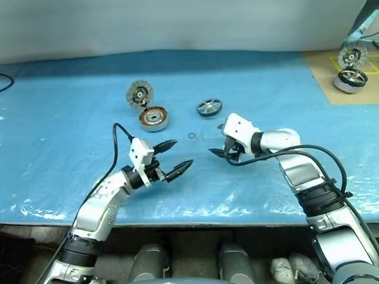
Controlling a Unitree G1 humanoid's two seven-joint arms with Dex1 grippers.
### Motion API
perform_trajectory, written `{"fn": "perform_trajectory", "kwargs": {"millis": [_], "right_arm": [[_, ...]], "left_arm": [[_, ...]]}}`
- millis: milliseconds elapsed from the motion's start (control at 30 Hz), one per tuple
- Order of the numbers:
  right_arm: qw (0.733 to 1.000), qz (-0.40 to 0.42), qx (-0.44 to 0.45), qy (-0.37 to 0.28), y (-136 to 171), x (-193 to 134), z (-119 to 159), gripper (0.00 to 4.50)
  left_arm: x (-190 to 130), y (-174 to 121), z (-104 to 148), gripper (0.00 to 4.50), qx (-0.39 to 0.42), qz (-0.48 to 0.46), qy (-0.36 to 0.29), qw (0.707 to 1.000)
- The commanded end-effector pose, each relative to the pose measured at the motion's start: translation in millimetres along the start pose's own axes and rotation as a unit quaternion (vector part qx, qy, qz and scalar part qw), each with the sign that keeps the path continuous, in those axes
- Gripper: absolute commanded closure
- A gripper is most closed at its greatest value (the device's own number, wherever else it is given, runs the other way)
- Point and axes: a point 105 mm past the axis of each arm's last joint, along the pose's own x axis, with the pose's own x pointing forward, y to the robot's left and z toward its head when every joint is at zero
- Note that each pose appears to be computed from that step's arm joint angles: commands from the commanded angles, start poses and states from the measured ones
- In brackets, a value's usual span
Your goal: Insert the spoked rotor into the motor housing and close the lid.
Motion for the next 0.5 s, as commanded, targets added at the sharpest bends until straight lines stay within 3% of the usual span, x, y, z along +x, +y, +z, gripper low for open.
{"fn": "perform_trajectory", "kwargs": {"millis": [33,500], "right_arm": [[0.999,-0.004,-0.026,-0.022,-2.0,0.5,16.1,0.49],[0.999,0.000,-0.030,-0.015,-2.1,-2.1,14.4,0.49]], "left_arm": [[-0.7,-0.6,8.9,0.03,0.014,0.002,-0.016,1.000],[2.9,-7.5,1.0,0.03,0.004,0.001,-0.017,1.000]]}}
